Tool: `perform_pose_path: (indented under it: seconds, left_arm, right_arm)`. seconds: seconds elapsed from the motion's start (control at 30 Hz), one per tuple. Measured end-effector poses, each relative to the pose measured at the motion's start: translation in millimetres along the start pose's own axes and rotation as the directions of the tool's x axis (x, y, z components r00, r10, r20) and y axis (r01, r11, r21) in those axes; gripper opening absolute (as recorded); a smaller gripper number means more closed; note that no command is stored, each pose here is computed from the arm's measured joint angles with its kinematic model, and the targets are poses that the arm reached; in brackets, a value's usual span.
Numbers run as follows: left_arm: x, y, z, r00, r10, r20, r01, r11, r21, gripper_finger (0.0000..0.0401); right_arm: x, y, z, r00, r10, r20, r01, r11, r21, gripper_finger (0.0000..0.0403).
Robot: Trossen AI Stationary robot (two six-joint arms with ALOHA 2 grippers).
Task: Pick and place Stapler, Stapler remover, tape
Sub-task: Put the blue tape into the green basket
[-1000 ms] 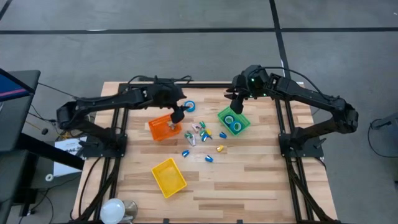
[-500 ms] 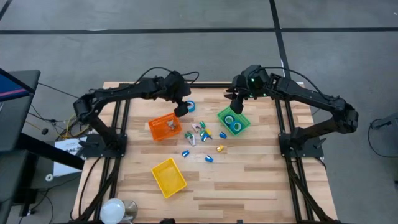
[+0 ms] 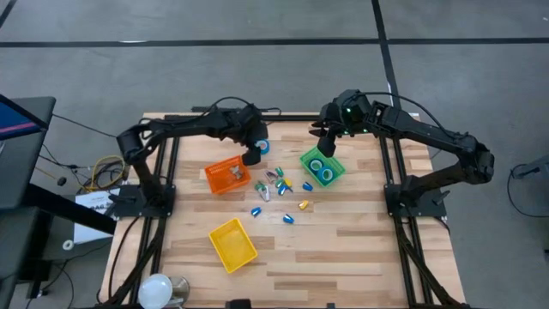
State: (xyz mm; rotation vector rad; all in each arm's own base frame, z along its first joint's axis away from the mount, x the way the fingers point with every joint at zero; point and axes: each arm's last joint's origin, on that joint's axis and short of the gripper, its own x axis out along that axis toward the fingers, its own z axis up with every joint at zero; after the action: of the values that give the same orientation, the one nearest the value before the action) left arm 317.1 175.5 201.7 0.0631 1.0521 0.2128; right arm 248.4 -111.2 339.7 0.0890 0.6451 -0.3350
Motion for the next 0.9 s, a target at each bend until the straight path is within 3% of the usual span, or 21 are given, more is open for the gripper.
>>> perform_pose_path:
  seconds: [0.33,0.9]
  left_arm:
    - [37,-3,-12,0.994,-0.047,-0.094,0.046,0.999,-0.012,0.0245]
    - [59,-3,-19,0.990,-0.053,-0.134,0.056,0.998,0.019,0.0245]
  right_arm:
    - [0,0,0,1.000,0.000,-0.001,0.000,1.000,-0.008,0.0111]
    - [0,0,0,1.000,0.000,-0.002,0.000,1.000,-0.007,0.0111]
